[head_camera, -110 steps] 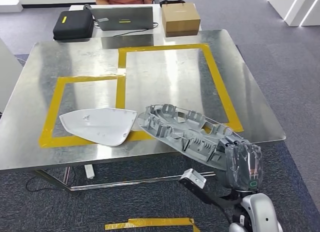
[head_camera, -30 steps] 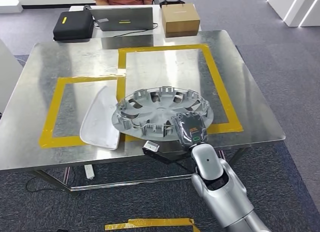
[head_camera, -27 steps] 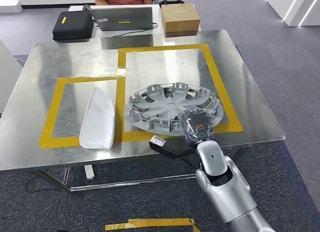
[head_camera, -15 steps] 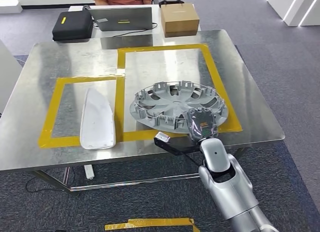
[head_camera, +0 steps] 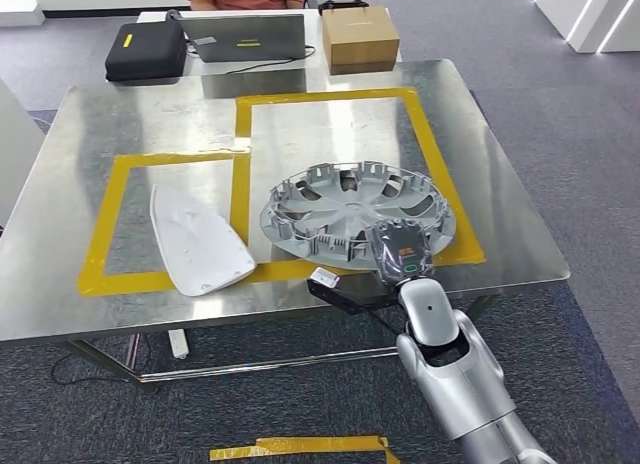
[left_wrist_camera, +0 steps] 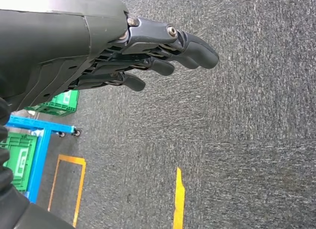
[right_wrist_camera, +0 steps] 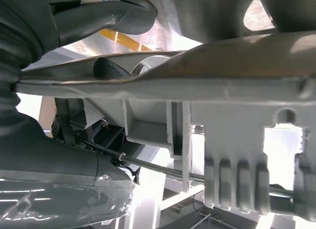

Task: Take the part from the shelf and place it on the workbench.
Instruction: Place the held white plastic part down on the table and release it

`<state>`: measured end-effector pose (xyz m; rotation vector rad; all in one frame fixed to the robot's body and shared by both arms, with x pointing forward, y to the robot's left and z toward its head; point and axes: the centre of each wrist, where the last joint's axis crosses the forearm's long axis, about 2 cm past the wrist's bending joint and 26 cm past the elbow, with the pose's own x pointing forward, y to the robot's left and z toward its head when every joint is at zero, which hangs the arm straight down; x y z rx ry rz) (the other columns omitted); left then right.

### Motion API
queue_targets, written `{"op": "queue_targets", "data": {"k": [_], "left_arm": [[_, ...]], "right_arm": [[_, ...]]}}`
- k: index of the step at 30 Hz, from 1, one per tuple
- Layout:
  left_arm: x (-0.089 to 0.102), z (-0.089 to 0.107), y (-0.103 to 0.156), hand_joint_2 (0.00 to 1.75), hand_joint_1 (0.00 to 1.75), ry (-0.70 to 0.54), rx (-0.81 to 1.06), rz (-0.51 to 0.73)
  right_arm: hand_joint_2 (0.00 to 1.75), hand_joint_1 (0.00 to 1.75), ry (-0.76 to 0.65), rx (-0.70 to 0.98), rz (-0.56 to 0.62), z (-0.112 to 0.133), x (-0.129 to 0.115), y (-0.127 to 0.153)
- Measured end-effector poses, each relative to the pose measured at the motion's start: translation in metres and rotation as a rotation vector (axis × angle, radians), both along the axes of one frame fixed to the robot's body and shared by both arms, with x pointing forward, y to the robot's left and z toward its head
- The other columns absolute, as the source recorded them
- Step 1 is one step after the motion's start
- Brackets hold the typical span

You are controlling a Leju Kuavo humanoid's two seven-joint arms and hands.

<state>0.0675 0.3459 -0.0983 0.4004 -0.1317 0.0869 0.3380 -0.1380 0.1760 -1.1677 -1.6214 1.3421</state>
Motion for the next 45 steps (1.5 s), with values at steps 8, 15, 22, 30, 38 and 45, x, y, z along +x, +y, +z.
{"op": "queue_targets", "data": {"k": [8, 15, 22, 30, 38, 45], "left_arm": [[0.001, 0.0, 0.001, 0.87, 0.0, 0.008, 0.005, -0.031], [0.002, 0.0, 0.002, 0.0, 0.0, 0.022, -0.001, -0.015], [0.001, 0.0, 0.004, 0.0, 0.0, 0.025, -0.015, -0.006], [0.001, 0.0, 0.005, 0.0, 0.0, 0.022, -0.043, 0.001], [0.0, -0.001, 0.005, 0.0, 0.0, 0.017, -0.097, 0.024], [-0.003, -0.003, 0.006, 0.0, 0.0, 0.015, -0.149, 0.056]], "right_arm": [[0.0, 0.0, 0.002, -0.001, 0.001, -0.002, 0.0, 0.0], [0.0, 0.0, 0.045, 0.0, 0.004, -0.002, 0.001, -0.001], [0.0, 0.0, 0.124, 0.066, 0.0, -0.003, 0.004, -0.003], [0.0, 0.0, 0.171, 0.133, 0.007, -0.003, 0.007, -0.004], [0.0, 0.0, 0.208, 0.197, 0.034, -0.002, 0.013, -0.003], [0.0, 0.0, 0.224, 0.21, 0.055, -0.001, 0.016, 0.002]]}}
